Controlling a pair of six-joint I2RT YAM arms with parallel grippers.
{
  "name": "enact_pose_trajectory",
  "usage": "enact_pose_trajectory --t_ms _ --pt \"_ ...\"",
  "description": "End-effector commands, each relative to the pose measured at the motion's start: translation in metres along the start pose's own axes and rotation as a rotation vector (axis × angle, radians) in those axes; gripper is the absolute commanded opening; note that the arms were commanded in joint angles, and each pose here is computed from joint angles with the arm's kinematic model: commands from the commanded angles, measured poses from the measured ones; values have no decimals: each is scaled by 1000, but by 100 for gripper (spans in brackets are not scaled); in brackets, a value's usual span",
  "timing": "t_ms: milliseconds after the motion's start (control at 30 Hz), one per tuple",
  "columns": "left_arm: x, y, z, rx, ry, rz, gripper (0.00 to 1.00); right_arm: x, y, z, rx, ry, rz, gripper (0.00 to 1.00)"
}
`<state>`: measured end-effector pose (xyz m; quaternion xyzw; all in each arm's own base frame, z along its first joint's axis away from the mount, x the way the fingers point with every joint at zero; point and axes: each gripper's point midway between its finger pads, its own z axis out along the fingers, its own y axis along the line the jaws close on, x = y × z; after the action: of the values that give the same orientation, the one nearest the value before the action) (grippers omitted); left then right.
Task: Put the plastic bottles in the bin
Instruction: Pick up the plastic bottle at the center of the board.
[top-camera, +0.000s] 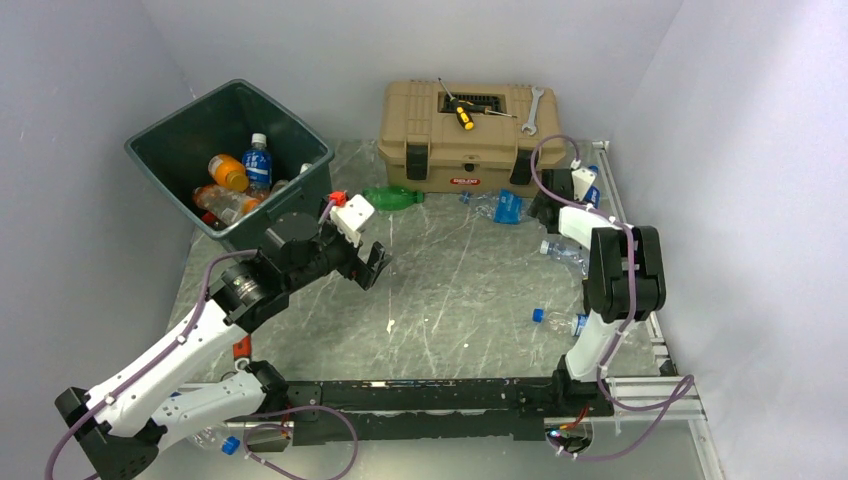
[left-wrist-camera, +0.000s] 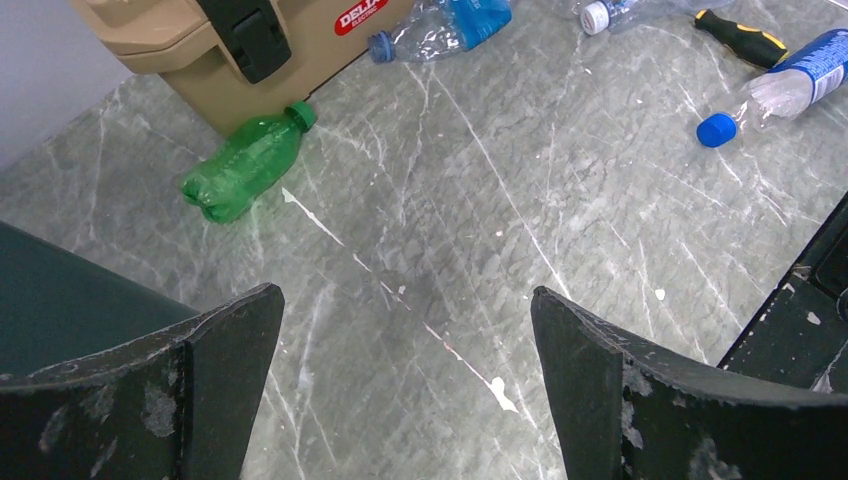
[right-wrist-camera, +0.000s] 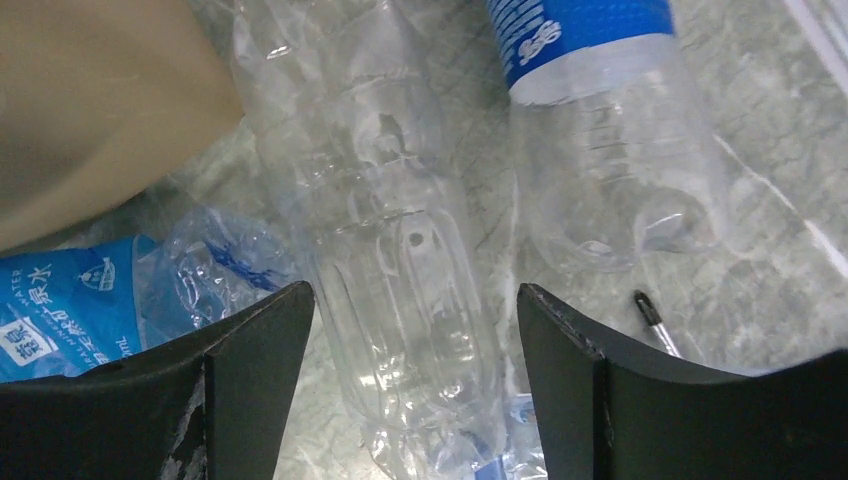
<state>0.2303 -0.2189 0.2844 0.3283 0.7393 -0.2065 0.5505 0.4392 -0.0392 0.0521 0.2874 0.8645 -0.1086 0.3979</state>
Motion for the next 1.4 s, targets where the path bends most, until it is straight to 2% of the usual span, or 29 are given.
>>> enact_pose_trajectory --t_ms 0,133,233,500,767,900,967,1033,1133,1167,1233,1367 --pt "-10 2 0 -13 -44 13 100 -6 18 2 -78 40 3 77" --pt "-8 3 1 -14 -39 17 100 0 21 6 -78 84 16 65" --pt "-7 7 1 -41 -35 20 100 -1 18 0 -82 60 50 54" --pt "-5 5 4 -32 -26 15 100 -26 5 -44 -112 -54 125 44" --pt "-7 6 1 -53 -45 19 100 -64 -3 -146 -232 -218 203 38" --pt "-2 20 2 -145 -27 16 99 -57 5 -216 -351 -313 170 36" --pt "-2 26 1 -191 -26 17 99 -48 16 -256 -496 -362 166 36" --pt "-5 29 -3 -213 -48 -3 99 -35 36 -301 -739 -395 135 36" --pt "-21 24 -11 -183 -145 -24 100 -3 64 -366 -1142 -382 -21 35" --pt "-28 19 -14 -156 -191 -33 100 12 71 -395 -1311 -372 -82 34" --pt "-47 4 -23 -66 -288 -36 99 30 69 -431 -1517 -376 -141 32" --pt "-88 -33 -42 149 -436 -80 100 57 57 -464 -1769 -377 -163 29"
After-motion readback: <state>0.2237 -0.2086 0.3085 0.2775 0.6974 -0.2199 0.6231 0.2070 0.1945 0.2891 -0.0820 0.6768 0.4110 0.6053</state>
